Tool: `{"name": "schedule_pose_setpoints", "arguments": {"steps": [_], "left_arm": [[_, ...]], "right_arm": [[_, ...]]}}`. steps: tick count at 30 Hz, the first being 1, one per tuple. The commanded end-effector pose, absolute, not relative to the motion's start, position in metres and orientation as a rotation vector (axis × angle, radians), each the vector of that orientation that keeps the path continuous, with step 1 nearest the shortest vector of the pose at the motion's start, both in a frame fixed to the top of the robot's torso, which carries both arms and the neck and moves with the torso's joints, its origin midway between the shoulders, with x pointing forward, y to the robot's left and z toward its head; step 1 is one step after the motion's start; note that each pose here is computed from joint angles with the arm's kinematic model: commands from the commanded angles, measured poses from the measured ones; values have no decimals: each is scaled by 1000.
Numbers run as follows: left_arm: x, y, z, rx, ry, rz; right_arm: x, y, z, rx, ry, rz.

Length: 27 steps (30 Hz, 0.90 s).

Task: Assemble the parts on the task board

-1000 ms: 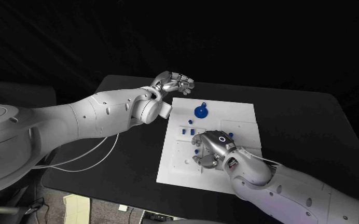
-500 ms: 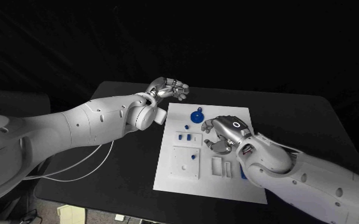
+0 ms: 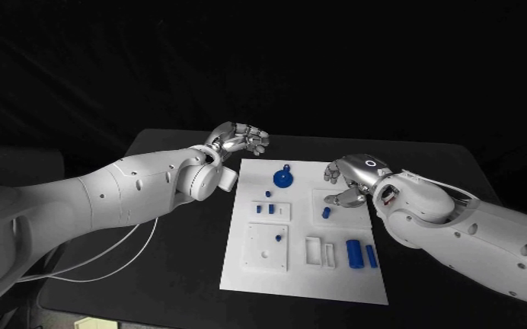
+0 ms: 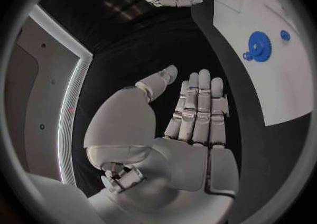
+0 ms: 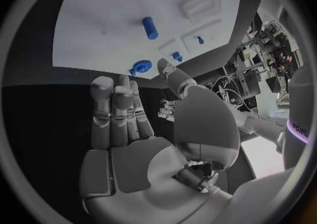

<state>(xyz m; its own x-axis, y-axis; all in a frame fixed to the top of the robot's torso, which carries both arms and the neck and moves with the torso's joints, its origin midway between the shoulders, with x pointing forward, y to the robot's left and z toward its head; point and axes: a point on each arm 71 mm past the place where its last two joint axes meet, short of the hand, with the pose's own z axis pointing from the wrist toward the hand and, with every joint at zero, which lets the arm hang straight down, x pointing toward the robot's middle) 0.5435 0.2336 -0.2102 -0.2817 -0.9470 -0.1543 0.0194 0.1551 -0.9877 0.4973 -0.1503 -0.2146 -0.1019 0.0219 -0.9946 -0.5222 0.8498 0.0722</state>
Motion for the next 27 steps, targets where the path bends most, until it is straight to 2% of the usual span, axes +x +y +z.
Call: {"name": "schedule_pose_setpoints", "arguments": {"steps": [1,17,27], "left_arm": [[543,232,-209,-939,1487,-1314],[545,232,-210,-941,1488,-1310],[544,231,-211,-941,1490,-1313]], "right_arm": [[498,-148,-222,-440,1698,469],[495,-148,-246,-471,1805,462],[491,-143,-257,-486,1808,465]]}}
